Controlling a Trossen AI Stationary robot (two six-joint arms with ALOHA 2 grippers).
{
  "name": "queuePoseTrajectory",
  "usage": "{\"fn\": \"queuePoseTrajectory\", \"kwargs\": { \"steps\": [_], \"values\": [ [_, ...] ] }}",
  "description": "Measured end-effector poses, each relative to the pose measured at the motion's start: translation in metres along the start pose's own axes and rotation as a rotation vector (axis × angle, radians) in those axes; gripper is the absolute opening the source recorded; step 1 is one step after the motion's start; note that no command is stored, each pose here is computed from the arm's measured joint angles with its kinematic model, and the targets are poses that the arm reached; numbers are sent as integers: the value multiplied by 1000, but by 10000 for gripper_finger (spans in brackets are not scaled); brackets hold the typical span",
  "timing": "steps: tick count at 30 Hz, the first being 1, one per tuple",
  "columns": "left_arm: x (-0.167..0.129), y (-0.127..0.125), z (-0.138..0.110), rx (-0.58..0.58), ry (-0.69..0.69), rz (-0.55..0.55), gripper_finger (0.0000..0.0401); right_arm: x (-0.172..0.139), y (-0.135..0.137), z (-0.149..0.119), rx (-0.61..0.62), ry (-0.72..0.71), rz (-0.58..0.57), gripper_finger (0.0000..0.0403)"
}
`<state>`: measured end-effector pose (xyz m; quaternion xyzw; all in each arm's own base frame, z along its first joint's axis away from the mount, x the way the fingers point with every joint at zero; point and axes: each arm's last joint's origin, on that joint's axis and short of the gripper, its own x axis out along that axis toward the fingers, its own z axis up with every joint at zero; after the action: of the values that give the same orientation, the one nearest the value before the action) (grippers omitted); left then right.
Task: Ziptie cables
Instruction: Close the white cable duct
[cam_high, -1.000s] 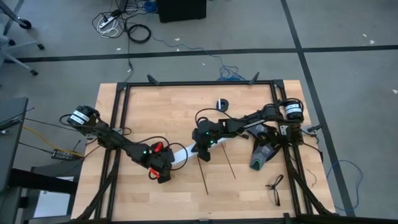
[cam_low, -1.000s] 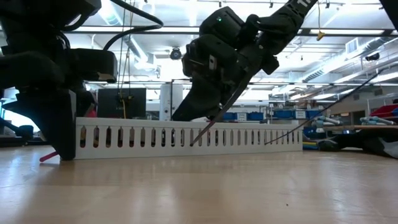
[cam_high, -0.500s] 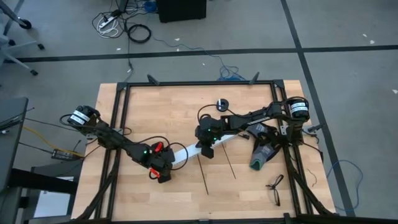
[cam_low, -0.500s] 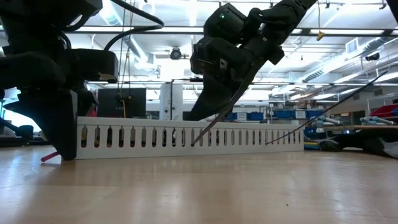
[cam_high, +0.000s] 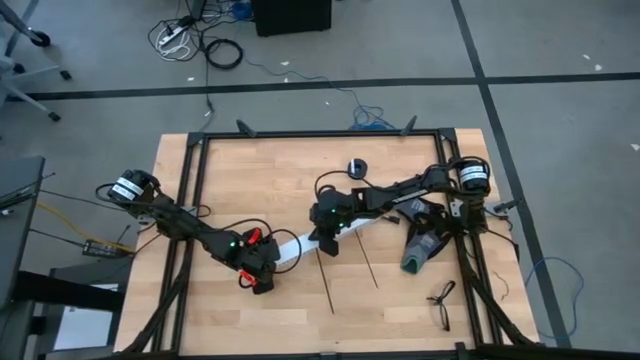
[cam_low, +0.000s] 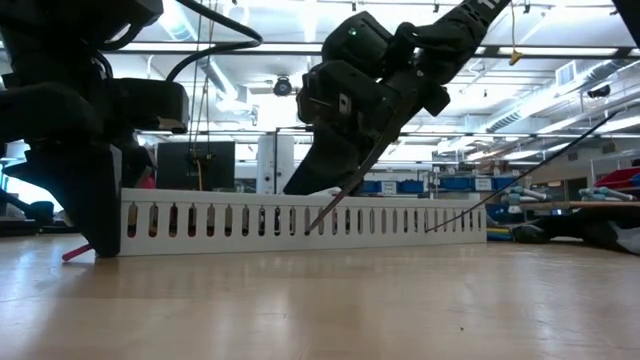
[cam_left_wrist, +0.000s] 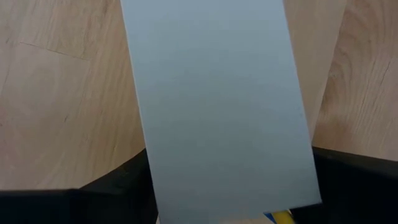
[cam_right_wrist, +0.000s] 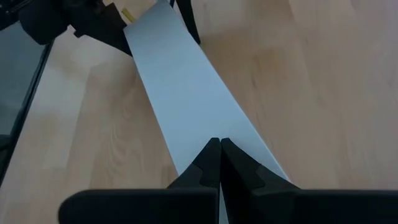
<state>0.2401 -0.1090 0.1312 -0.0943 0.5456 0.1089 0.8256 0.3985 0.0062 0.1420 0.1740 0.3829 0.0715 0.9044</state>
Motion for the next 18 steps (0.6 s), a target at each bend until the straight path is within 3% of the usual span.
{"fn": "queuePoseTrajectory", "kwargs": {
  "steps": [18],
  "values": [
    [0, 0, 0, -1, 1, 2, 250, 1, -1, -3, -4, 34, -12, 0]
  ]
}}
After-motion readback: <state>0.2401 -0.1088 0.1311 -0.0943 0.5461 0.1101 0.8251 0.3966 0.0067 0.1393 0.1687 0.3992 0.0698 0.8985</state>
